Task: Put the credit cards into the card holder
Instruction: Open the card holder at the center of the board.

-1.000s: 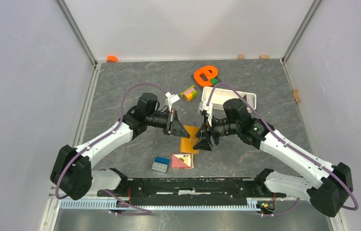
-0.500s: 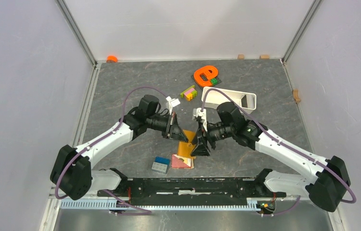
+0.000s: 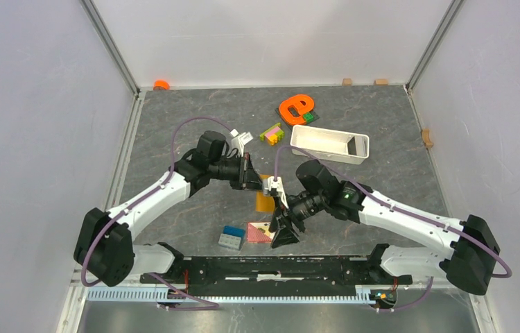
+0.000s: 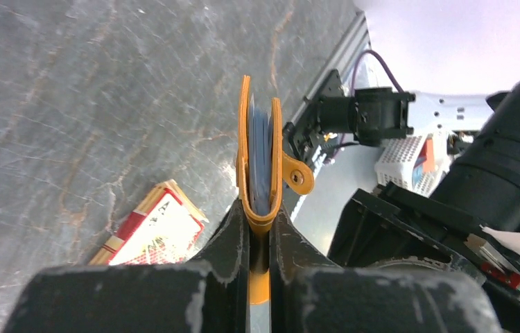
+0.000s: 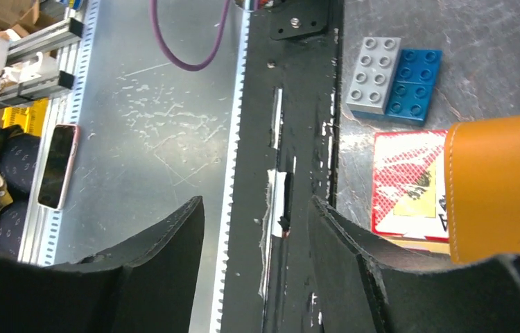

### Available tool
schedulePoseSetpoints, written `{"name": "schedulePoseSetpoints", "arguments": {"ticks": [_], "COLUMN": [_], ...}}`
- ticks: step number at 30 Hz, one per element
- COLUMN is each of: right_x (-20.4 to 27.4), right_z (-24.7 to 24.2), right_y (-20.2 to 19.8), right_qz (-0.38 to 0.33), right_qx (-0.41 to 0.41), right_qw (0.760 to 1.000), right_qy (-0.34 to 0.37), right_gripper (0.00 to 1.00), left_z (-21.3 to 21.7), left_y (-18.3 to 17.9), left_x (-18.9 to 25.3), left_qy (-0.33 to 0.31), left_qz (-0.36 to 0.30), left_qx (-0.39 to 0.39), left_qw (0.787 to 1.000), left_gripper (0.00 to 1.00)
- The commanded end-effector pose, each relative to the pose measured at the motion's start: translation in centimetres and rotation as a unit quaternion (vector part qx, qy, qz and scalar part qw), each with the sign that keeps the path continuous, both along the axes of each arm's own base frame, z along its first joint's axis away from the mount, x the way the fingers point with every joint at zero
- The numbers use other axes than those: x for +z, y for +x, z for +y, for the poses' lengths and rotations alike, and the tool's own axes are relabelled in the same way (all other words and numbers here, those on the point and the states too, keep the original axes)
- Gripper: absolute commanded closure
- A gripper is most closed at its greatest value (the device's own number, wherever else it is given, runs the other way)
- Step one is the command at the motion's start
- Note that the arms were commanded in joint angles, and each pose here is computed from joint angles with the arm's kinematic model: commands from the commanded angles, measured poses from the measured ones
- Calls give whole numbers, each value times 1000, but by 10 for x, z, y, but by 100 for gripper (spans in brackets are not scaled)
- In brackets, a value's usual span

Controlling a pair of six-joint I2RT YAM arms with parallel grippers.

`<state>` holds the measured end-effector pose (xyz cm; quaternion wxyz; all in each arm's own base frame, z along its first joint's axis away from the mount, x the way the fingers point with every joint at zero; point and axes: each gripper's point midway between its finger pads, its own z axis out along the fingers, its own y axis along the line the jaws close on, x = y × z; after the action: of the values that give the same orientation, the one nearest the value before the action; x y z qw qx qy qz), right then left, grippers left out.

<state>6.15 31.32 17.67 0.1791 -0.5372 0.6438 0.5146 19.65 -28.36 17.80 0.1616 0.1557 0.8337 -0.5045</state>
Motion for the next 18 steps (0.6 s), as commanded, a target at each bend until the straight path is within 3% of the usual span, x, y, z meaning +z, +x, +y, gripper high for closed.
{"name": "schedulePoseSetpoints", "arguments": {"ticks": [1, 4, 8, 14, 18], "right_x": [10, 28, 28, -10, -18], "right_z": [1, -5, -29, -38, -27], "right_y": [23, 69, 123, 145, 149], "right_qz": [-44, -90, -112, -79, -63], "right_qx": [-57, -191, -376, -471, -476], "right_qw": [997, 977, 919, 876, 875], "right_qy": [-8, -8, -35, -73, -63], "right_gripper": [39, 35, 23, 24, 31], "left_z": [1, 6, 9, 7, 6], "left_y": [22, 26, 30, 29, 29], "left_x": [3, -2, -7, -14, -14], "left_qy": [9, 30, 39, 37, 34], "left_qz": [-33, -40, -38, -22, -20], "left_qx": [24, 42, 56, 60, 61], "left_qw": [999, 998, 997, 997, 997], "left_gripper": [98, 98, 98, 98, 98]}}
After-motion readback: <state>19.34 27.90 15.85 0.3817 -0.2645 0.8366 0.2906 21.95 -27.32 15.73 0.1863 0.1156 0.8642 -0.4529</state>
